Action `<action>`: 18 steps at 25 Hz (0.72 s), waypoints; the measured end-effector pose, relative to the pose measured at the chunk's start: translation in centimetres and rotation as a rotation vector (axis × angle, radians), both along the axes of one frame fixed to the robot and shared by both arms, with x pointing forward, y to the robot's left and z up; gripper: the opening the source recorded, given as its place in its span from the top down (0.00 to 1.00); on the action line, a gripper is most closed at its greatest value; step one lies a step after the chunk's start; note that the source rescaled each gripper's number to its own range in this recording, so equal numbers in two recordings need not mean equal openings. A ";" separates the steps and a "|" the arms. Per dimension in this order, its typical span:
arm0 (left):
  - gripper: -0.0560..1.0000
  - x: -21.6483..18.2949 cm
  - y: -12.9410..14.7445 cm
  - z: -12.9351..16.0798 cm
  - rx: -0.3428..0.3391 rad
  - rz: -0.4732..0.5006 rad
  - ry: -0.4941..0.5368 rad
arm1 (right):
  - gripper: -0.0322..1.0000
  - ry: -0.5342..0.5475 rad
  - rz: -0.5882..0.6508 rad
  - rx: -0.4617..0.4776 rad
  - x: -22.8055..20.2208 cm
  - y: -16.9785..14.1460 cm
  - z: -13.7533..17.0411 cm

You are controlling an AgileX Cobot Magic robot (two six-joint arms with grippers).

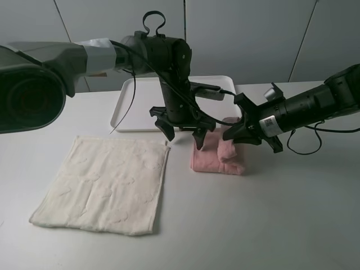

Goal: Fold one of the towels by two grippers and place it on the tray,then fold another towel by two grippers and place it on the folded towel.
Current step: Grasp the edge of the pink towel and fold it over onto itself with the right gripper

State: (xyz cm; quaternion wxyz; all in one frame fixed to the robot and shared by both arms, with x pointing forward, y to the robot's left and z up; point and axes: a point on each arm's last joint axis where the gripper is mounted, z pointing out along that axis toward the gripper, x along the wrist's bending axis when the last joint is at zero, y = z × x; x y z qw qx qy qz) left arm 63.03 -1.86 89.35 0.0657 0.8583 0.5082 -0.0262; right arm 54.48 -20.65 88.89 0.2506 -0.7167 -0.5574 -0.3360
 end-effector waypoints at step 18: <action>0.02 3.4 1.2 5.5 -0.062 0.016 -0.163 | 0.57 -0.035 -0.035 0.113 0.4 1.3 0.9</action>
